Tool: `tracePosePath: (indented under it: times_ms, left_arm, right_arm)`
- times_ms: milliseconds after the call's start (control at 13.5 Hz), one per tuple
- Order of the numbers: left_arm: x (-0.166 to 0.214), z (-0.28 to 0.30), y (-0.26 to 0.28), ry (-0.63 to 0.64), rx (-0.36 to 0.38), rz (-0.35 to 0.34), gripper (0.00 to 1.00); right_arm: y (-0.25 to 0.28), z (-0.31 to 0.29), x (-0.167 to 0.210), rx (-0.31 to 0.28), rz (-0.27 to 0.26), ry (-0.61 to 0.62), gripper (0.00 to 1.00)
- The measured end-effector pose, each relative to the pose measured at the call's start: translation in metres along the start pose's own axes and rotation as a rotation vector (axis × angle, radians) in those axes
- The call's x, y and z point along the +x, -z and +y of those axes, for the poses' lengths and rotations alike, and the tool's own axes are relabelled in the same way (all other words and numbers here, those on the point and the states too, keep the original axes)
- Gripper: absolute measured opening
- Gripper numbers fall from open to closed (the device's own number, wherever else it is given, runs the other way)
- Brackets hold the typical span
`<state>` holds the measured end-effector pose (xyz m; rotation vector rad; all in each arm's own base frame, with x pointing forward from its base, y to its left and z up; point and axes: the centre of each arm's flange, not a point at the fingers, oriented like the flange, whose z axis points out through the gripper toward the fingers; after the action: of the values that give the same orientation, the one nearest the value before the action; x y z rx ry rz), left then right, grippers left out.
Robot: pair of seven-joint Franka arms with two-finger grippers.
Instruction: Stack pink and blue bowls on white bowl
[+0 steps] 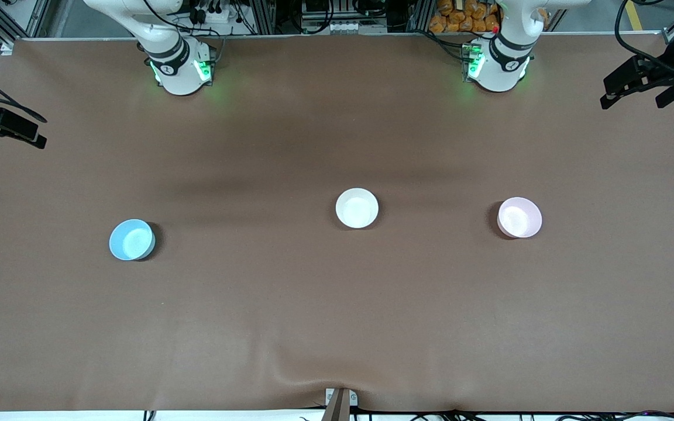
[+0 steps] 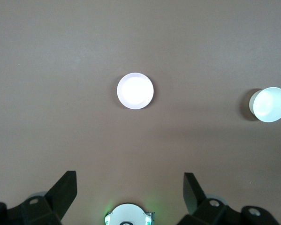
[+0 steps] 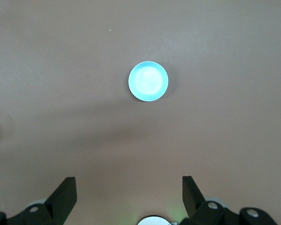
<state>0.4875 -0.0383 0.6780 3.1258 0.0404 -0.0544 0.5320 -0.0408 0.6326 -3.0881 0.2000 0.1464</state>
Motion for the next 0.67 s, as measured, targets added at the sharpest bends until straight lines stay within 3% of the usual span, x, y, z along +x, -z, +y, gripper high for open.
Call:
tracePosePath:
  times_ms: [665]
  left_arm:
    - [-0.007, -0.003, 0.011, 0.008, 0.001, 0.012, 1.00]
  right_arm:
    - [-0.002, -0.002, -0.001, -0.001, -0.013, 0.003, 1.00]
